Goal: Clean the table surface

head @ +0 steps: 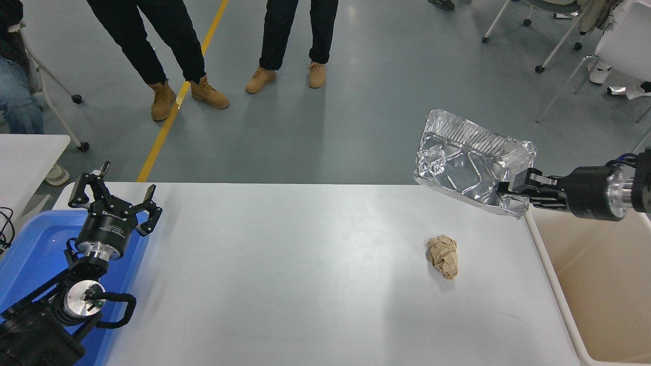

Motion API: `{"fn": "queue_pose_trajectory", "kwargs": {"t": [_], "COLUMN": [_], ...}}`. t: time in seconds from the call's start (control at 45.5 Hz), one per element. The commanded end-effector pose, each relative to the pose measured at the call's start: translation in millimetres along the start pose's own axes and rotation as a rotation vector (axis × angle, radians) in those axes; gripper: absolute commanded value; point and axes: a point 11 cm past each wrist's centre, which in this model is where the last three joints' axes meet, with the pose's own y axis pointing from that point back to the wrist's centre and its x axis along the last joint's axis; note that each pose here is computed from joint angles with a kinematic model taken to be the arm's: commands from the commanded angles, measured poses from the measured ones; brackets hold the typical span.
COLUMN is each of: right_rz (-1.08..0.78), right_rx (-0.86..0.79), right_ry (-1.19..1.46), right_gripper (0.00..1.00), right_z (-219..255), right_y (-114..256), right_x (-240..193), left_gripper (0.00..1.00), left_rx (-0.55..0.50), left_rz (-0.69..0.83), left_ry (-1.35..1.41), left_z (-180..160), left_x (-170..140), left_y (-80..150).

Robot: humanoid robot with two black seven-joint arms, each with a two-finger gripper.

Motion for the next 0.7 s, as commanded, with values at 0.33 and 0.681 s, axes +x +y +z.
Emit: {"fn": "queue_pose_trajectory", "kwargs": {"t": [0.33,0.681], "right_rz": [0.242,0.407], "right_rx": [-0.171,-0.287], "right_ry": [-0.246,-0.398], "right_gripper": [0.00,0.00], "right_z": [85,146], "right_y": [38,87], "right_x": [50,74], "left_gripper": [0.99,0.99], "left_rx": [-0.001,-0.001], "left_rz": [0.000,0.000], "left_ry": [0.001,0.001], "left_z": [0,0], "left_x": [0,0], "left_y": [0,0]}}
